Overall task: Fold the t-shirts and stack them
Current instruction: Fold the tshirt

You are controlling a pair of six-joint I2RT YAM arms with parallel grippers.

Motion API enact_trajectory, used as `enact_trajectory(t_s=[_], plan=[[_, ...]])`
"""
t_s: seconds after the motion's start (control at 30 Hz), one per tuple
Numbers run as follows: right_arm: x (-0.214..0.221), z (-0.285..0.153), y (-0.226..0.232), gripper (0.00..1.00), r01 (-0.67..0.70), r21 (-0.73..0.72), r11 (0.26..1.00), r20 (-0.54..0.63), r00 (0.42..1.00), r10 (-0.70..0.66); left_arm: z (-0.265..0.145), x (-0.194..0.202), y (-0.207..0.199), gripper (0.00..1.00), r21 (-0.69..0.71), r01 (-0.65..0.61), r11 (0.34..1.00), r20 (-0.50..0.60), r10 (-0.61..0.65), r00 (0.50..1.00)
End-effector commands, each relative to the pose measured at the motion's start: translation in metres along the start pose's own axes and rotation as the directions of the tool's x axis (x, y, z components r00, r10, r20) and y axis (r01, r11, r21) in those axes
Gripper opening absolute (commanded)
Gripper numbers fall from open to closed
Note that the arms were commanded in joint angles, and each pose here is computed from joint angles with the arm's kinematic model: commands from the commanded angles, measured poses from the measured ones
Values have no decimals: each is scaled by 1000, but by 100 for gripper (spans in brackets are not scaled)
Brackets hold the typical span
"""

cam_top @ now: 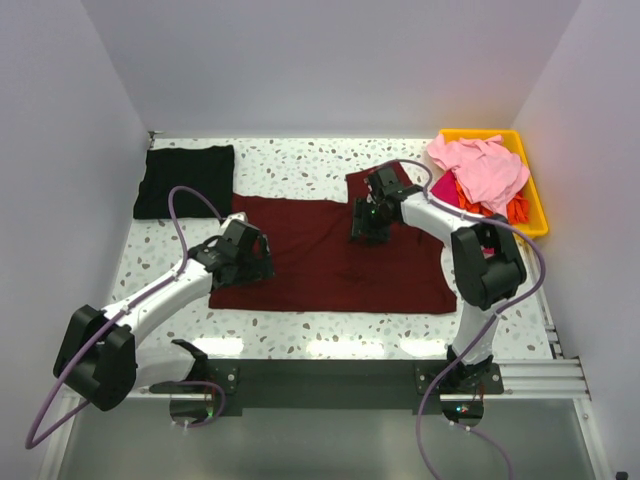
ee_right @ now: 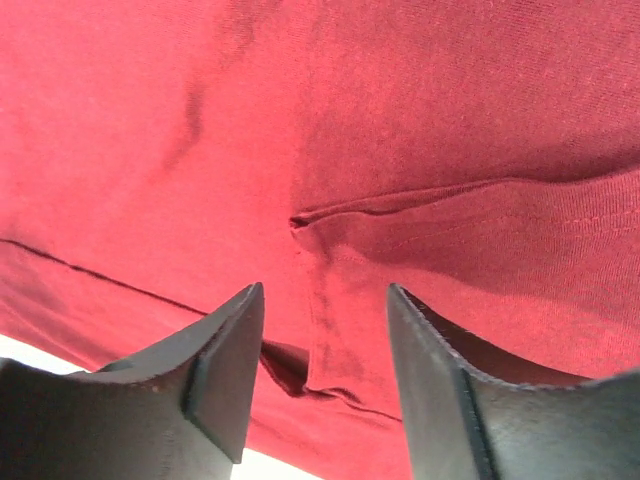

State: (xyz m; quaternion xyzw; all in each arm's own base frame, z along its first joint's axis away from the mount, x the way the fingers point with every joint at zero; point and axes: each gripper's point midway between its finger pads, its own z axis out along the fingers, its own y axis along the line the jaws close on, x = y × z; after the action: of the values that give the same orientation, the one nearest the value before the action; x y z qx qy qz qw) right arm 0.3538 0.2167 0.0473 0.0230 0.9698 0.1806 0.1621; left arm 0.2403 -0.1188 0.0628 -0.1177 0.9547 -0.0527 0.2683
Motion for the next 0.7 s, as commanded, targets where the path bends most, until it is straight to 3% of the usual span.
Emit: enact_trajectory(t_s=[0.0, 0.13, 0.5, 0.67], plan=[[-26, -35, 28, 57, 30, -87, 996, 106, 994, -20, -2, -4, -3, 100, 12, -12, 1000, 28, 12, 1000], [-20, -47, 22, 59, 30, -68, 997, 125, 992, -22, 6, -2, -4, 100, 15, -17, 1000, 22, 17, 1000], [21, -39, -34, 68, 5, 94, 996, 96, 995, -14, 22, -41, -38, 100, 121, -51, 991, 172, 30, 985], [35, -30, -58, 72, -19, 147, 989, 81, 997, 7, 42, -36, -37, 100, 111, -73, 991, 179, 52, 982]])
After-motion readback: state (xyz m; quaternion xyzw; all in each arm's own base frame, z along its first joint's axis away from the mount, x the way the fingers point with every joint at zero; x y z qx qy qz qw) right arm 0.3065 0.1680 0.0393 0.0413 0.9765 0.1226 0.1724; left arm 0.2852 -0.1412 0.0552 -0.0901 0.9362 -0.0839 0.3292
